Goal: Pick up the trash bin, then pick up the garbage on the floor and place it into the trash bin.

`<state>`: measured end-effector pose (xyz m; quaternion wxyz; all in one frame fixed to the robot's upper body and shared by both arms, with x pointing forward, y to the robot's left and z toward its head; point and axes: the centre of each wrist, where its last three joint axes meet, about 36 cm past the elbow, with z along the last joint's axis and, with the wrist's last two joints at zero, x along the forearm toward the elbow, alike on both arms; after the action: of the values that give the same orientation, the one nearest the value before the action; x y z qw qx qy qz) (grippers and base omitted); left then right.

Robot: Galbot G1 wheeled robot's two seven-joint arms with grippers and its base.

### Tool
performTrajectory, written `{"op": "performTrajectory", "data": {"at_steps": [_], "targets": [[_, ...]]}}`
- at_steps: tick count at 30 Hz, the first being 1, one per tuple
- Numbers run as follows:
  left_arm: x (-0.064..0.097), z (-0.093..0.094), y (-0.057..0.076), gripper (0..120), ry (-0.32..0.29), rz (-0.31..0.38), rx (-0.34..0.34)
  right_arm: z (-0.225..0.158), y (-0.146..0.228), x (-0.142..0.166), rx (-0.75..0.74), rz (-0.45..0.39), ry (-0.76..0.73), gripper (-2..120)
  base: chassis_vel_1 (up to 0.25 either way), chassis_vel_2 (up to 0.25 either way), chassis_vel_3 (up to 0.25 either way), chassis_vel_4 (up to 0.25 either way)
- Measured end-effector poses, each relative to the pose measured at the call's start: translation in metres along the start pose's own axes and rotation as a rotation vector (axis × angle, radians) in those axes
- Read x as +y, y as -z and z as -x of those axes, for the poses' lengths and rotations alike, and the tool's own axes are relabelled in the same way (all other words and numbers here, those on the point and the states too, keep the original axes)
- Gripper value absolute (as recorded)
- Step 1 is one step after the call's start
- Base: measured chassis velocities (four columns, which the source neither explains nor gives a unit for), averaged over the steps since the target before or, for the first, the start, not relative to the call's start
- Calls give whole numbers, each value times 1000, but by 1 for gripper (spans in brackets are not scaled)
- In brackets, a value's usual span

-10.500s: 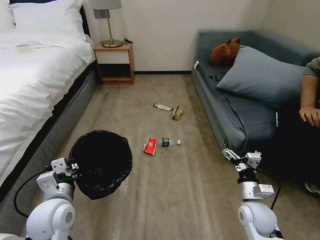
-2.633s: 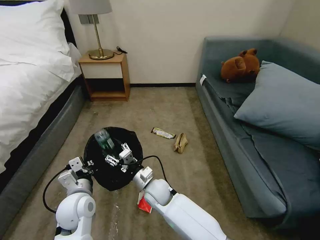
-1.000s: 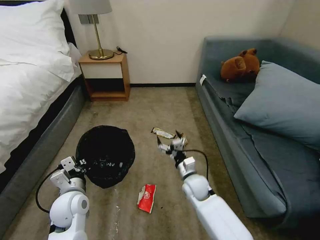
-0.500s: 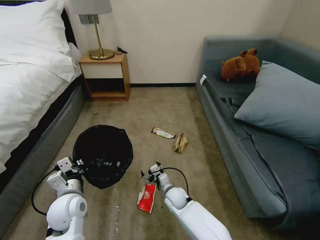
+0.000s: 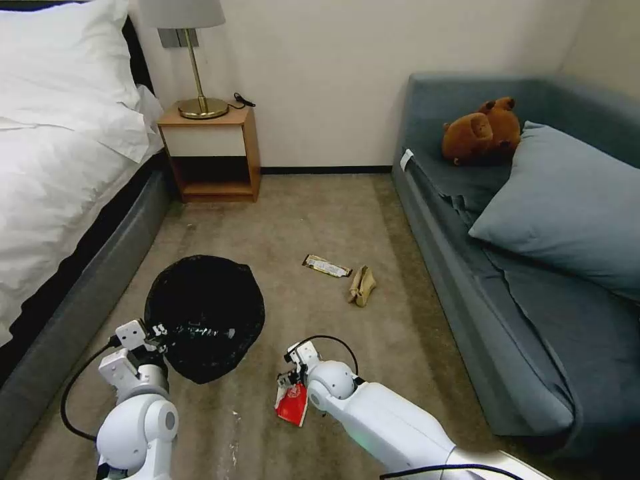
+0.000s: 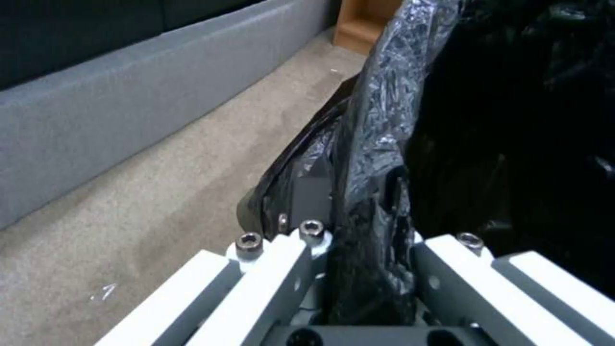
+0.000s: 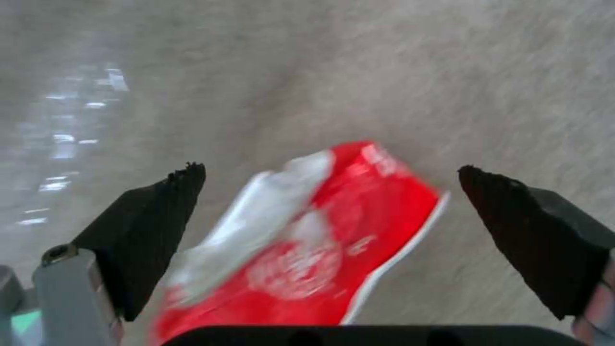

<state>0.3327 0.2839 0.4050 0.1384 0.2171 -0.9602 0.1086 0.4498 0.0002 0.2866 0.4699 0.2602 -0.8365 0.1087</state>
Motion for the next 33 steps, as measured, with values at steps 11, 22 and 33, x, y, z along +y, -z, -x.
{"op": "performTrajectory", "data": {"at_steps": [11,22,33], "targets": [[-10,-6,-1,1,-5,5,-6,18,-40,22,20,74,51,100,0,0,0,0],[-10,-11,-6,1,-1,19,-2,33,-46,25,-15,83,69,90,0,0,0,0],[-8,-12,-4,1,8,15,-11,51,-71,21,-57,75,61,47,0,0,0,0]]}}
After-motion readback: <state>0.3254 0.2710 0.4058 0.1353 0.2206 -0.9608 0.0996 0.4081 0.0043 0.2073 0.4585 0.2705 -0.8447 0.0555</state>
